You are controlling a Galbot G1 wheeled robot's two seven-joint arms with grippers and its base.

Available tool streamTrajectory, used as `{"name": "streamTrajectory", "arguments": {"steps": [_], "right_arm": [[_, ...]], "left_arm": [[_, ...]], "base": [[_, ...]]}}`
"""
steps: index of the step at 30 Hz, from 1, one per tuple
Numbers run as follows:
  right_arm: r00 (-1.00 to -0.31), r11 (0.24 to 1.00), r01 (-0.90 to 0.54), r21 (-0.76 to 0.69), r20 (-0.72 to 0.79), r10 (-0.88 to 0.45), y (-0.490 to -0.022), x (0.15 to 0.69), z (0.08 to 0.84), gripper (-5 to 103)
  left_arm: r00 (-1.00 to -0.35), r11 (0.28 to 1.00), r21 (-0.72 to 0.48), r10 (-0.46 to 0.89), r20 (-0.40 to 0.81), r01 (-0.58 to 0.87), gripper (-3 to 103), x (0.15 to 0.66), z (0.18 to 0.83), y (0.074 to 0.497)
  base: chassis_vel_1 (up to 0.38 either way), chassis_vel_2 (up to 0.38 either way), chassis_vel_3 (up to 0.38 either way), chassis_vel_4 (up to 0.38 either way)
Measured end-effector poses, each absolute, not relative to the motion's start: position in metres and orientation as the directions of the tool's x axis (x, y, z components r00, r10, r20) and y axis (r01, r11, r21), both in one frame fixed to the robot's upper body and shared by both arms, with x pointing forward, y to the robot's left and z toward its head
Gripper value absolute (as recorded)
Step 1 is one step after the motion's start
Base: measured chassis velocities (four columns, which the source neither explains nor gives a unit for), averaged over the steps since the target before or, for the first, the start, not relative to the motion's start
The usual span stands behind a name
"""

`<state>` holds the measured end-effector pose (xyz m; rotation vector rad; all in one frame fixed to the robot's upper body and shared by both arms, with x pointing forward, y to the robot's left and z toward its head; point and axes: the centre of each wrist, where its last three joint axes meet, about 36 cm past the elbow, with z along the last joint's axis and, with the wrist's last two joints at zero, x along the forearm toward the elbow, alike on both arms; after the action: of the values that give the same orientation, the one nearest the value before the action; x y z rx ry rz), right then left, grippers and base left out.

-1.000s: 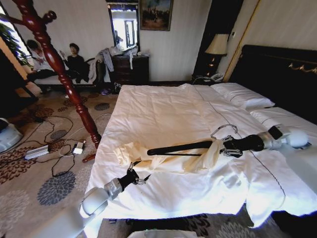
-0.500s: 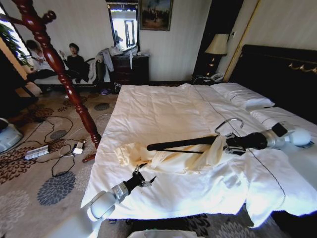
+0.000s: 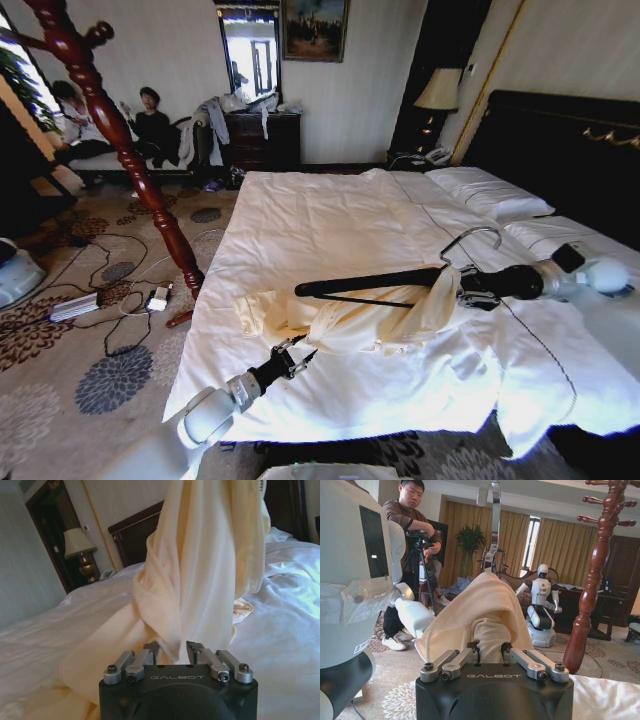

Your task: Pick up the clothes from the bed and hang them on the clothes hanger.

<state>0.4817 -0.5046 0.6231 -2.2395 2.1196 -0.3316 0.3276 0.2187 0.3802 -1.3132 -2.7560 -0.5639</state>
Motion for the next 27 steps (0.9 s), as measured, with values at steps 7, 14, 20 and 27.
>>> {"name": "streamTrajectory", "arguments": {"steps": [7, 14, 20, 27], "right_arm": [[0.034, -0.057, -0.983, -0.173, 0.135, -0.99, -0.507, 0.482, 0.62, 15], [0.035, -0.059, -0.983, -0.174, 0.135, -0.99, -0.506, 0.483, 0.615, 15], [0.04, -0.062, -0.983, -0.175, 0.131, -0.991, -0.504, 0.483, 0.613, 15], [0.044, -0.065, -0.984, -0.169, 0.123, -0.991, -0.501, 0.482, 0.605, 15]], "left_arm": [[-0.646, 0.592, 0.273, 0.74, 0.188, 0.758, 14, 0.33, 0.385, 0.22], [-0.659, 0.612, 0.258, 0.73, 0.179, 0.748, 0, 0.335, 0.399, 0.228], [-0.678, 0.648, 0.204, 0.716, 0.167, 0.734, 0, 0.34, 0.411, 0.229], [-0.757, 0.764, -0.035, 0.643, 0.12, 0.644, 0, 0.373, 0.434, 0.23]], "base": [[0.0, 0.0, 0.0, 0.0], [0.0, 0.0, 0.0, 0.0], [0.0, 0.0, 0.0, 0.0], [0.0, 0.0, 0.0, 0.0]]}}
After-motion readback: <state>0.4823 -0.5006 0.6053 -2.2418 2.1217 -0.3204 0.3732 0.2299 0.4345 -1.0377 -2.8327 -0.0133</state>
